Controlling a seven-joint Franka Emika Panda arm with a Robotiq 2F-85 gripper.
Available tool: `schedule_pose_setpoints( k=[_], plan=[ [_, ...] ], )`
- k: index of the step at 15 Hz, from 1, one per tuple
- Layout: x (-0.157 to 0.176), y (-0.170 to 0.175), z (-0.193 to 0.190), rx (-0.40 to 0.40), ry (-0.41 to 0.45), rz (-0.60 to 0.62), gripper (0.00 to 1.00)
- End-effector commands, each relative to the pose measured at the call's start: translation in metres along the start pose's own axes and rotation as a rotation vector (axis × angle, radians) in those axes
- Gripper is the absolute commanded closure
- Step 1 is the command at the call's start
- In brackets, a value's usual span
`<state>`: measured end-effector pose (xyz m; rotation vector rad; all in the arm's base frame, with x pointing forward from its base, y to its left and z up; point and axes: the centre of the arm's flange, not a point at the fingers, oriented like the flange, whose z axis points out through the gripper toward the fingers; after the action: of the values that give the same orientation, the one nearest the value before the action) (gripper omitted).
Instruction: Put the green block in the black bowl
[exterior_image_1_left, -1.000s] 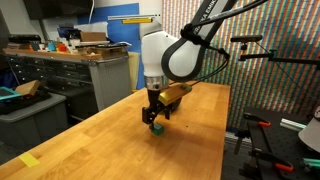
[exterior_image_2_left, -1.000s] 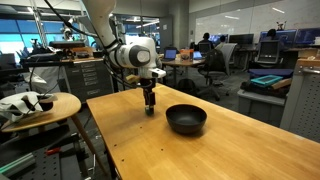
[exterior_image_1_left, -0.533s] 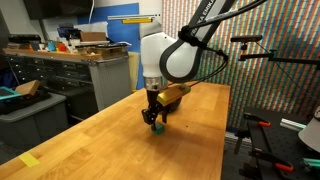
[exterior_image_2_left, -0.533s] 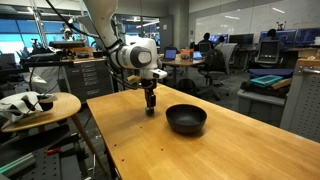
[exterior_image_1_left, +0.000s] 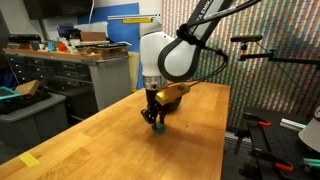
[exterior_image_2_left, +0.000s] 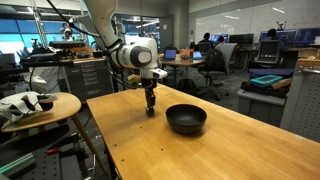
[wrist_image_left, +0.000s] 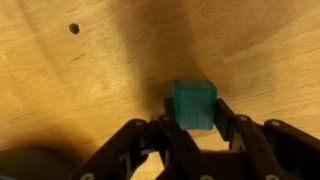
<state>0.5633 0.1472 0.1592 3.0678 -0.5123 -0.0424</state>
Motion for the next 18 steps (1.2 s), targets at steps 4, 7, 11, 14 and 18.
schedule_pose_setpoints(
  k=[4, 7, 11, 14, 18],
  plan=[
    [0.010, 0.004, -0.012, 0.019, -0.026, 0.037, 0.83],
    [0.021, 0.009, -0.022, 0.019, -0.041, 0.059, 0.83],
    [0.043, 0.022, -0.047, 0.017, -0.028, 0.092, 0.83],
    [0.059, 0.036, -0.066, 0.017, -0.016, 0.129, 0.83],
    [0.077, 0.060, -0.092, 0.019, 0.008, 0.182, 0.83]
  ],
)
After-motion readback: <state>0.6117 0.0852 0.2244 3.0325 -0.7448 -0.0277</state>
